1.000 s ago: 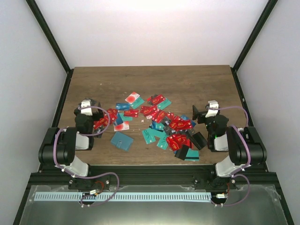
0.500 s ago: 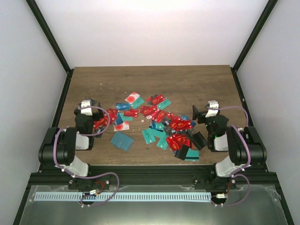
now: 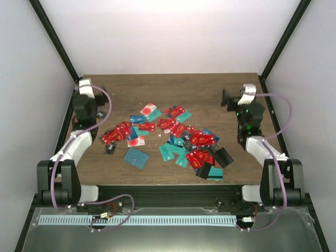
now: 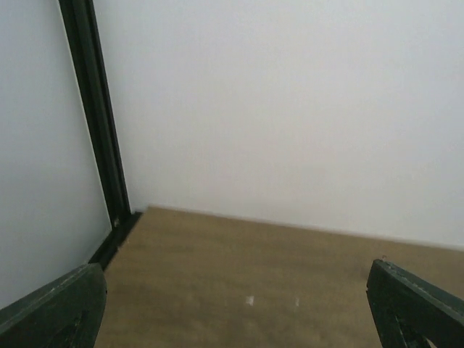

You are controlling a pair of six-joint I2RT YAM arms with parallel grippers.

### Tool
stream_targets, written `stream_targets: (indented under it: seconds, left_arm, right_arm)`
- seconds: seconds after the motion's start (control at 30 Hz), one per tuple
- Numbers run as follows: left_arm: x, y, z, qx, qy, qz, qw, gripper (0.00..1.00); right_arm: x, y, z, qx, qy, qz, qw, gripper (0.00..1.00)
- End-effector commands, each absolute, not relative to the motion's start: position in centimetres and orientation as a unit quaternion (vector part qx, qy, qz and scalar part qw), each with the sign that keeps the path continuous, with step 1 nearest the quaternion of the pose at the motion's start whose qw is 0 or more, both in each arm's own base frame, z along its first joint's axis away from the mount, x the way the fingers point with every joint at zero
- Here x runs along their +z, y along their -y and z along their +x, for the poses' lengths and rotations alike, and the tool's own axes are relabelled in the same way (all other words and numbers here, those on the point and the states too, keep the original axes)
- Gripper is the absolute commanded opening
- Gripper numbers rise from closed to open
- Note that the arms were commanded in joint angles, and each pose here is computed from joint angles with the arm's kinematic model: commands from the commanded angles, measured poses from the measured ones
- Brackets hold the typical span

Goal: Put the credit cards into the card holder
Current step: Open the card holder at the center of the board.

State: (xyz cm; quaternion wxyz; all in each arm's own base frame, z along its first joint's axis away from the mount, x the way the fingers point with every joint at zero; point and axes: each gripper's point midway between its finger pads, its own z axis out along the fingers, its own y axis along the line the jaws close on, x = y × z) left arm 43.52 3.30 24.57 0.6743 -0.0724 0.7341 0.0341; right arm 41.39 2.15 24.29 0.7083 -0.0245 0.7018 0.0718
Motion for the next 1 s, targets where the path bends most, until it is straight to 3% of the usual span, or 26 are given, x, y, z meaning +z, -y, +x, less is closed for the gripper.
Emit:
stream_targets:
  seconds: [0.0, 0.1, 0.2, 0.3, 0.47, 0.63, 0.97]
  left_arm:
    - [28.5, -4.1, 43.5, 0.026, -0.777, -0.123, 0.616, 1.0]
    - [33.3, -1.8, 43.3, -0.011, -0.79, -0.06, 0.61, 1.0]
    - [35.2, -4.0, 41.0, -0.018, -0.785, -0.182, 0.591, 1.0]
    - [35.2, -4.5, 37.9, -0.005, -0.803, -0.201, 0.561, 1.0]
    - [31.0, -5.1, 32.3, 0.011, -0.835, -0.241, 0.494, 1.0]
    - [24.3, -4.6, 27.0, -0.007, -0.866, -0.303, 0.398, 1.0]
    - [14.5, 2.8, 22.2, -0.178, -0.913, -0.262, 0.258, 1.0]
  right_arm:
    - [30.9, -0.9, 43.9, 0.093, -0.708, 0.035, 0.699, 1.0]
    - [35.3, -0.6, 45.1, 0.134, -0.7, 0.088, 0.696, 1.0]
    - [37.0, 1.7, 45.2, 0.161, -0.702, 0.226, 0.656, 1.0]
    - [37.0, 3.4, 43.6, 0.18, -0.684, 0.319, 0.631, 1.0]
    - [35.5, -0.1, 41.2, 0.268, -0.694, 0.255, 0.618, 1.0]
    - [29.4, -6.0, 40.4, 0.375, -0.762, 0.219, 0.48, 1.0]
    - [21.2, -24.2, 35.5, 0.396, -0.869, 0.033, 0.296, 0.98]
